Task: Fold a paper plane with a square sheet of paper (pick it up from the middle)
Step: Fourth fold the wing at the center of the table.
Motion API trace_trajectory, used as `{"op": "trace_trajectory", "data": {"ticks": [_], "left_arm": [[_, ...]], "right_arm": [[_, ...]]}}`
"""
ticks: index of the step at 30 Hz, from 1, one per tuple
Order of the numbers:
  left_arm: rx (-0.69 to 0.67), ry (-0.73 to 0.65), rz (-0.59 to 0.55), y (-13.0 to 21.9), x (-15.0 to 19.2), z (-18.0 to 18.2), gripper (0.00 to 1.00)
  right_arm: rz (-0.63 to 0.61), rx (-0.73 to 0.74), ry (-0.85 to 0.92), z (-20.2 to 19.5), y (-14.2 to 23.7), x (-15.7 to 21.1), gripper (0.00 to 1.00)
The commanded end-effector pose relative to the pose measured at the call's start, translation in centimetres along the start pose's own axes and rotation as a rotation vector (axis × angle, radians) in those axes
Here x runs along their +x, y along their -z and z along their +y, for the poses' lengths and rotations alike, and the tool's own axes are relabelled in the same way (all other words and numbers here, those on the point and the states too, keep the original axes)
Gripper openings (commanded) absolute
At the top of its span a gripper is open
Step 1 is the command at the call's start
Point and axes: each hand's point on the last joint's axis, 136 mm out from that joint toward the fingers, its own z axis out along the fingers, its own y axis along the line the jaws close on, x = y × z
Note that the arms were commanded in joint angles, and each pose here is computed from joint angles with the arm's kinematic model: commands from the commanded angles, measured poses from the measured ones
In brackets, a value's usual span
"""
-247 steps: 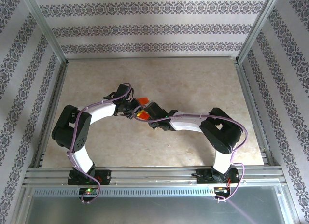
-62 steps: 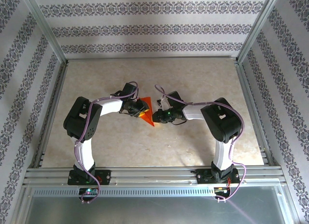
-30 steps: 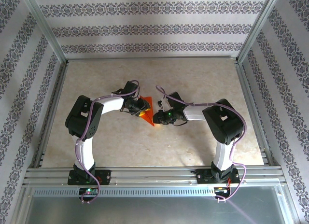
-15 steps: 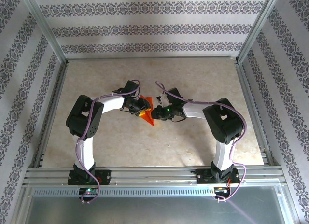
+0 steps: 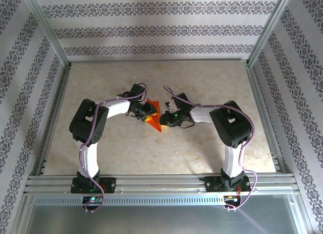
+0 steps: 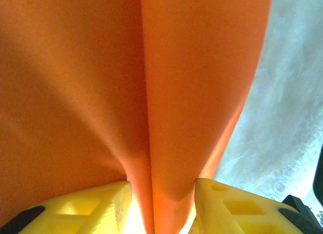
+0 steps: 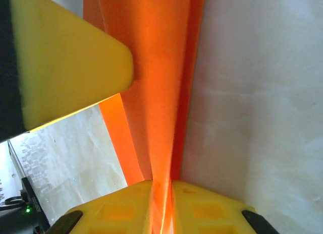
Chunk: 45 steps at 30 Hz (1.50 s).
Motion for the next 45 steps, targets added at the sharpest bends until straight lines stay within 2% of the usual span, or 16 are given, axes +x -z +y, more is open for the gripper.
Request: {"op": "trace_trajectory", "data": {"ticks": [1, 7, 22, 32, 45], "left_arm": [[-0.337, 0.109, 0.116, -3.0, 4.0, 10.3, 0.41], [-0.335, 0.107, 0.116, -3.0, 4.0, 10.2, 0.41], [-0.335, 0.11, 0.118, -3.1, 4.2, 10.4, 0.37], [-0.331, 0.109, 0.119, -3.1, 4.2, 10.4, 0.37], [-0.328, 0.107, 0.12, -3.1, 4.3, 10.4, 0.35]], "right_arm": [[-0.001, -0.011, -0.033, -0.2, -0.2, -0.7, 0.16], [0.025, -0.025, -0.048, -0.4, -0.6, -0.2, 0.15], [0.01, -0.089, -0.048, 1.1, 0.8, -0.4, 0.19], [0.032, -0.094, -0.068, 1.0, 0.0, -0.3, 0.18], [0.008, -0.09, -0.093, 0.9, 0.8, -0.7, 0.18]]}}
